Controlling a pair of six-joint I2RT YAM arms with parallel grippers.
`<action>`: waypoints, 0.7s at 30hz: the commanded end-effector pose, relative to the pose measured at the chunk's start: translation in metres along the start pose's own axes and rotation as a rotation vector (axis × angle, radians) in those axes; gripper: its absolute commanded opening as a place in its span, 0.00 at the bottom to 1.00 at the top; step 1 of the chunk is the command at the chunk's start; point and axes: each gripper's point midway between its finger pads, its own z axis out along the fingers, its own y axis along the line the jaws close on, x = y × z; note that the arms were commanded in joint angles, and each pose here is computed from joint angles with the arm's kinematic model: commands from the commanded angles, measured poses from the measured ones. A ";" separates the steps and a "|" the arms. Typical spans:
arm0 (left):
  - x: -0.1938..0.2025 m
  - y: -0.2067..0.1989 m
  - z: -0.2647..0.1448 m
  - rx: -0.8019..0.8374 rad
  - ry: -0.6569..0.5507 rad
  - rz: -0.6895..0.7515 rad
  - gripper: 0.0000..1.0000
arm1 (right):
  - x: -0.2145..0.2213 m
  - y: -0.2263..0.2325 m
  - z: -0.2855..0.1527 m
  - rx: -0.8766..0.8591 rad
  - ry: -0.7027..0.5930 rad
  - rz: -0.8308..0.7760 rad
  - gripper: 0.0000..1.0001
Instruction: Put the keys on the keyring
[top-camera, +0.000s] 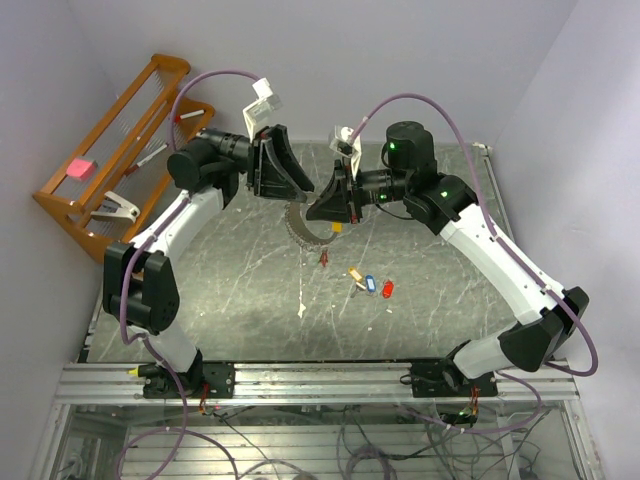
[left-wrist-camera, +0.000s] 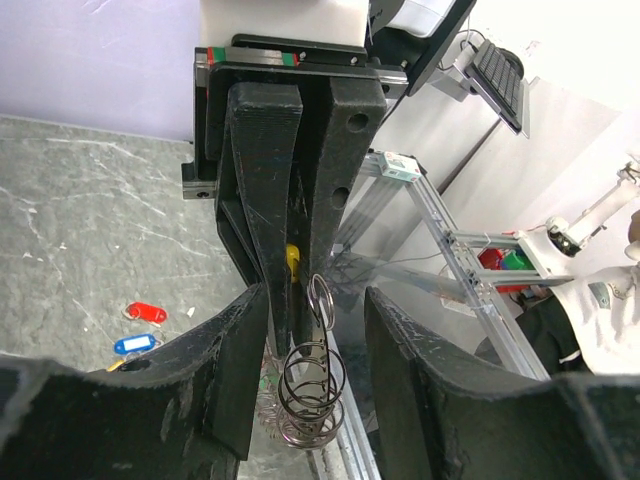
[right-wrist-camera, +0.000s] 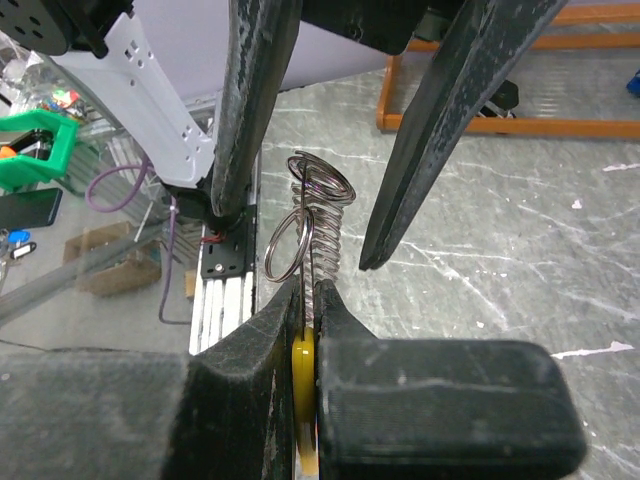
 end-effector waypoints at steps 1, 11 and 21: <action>0.009 -0.001 0.003 0.011 0.032 0.053 0.53 | -0.023 0.004 -0.003 0.016 -0.050 -0.064 0.00; 0.012 0.001 0.003 0.012 0.033 0.033 0.43 | -0.028 0.002 -0.005 0.040 -0.059 -0.081 0.00; 0.012 -0.001 0.003 0.012 0.034 0.028 0.33 | -0.032 0.000 -0.006 0.053 -0.073 -0.095 0.00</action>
